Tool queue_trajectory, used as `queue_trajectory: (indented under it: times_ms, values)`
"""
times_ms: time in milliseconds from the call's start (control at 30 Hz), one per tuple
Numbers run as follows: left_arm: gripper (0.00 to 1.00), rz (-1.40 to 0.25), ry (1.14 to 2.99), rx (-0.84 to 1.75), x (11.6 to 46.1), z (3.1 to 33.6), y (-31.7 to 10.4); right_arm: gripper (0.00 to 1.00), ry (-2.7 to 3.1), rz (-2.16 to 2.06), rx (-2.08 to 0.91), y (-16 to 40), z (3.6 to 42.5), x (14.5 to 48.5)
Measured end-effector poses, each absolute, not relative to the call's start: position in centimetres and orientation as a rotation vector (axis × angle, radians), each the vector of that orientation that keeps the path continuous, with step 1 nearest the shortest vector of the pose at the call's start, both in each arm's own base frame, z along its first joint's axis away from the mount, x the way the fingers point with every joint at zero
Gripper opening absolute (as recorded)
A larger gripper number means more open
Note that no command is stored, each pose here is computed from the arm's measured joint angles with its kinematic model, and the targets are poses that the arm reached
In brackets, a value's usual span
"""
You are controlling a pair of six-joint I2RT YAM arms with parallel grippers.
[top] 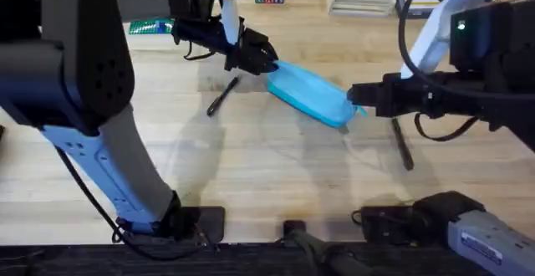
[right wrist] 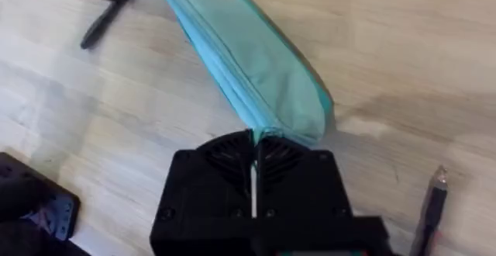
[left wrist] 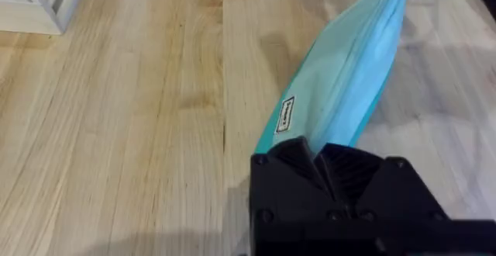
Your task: Unzip the bag, pick up the pens from the table one at a time and place them inside, then zip the bag closed.
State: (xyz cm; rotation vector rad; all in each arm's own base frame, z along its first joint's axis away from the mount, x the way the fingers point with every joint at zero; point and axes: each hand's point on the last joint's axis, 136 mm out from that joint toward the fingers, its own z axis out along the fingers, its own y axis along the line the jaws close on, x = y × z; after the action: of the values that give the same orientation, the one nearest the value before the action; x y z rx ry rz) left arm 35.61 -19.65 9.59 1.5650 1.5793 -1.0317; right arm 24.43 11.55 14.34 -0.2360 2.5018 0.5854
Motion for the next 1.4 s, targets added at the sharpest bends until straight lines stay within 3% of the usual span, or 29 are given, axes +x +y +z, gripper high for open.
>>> queue_trajectory:
  times_ms: [500, 1033, 1400]
  values:
    - [0.041, -1.032, 1.579, 1.565, 35.6, 9.6, -19.7, 0.031, 2.518, 0.691, -0.262, 13.4, 12.7, 26.7]
    - [0.041, -1.027, 1.578, 1.567, 35.7, 9.6, -19.6, 0.031, 2.390, 0.777, -0.248, 14.8, 14.7, 29.0]
    - [0.041, -1.028, 1.579, 1.567, 35.6, 9.6, -19.6, 0.031, 2.354, 0.843, -0.309, 18.1, 13.9, 30.5]
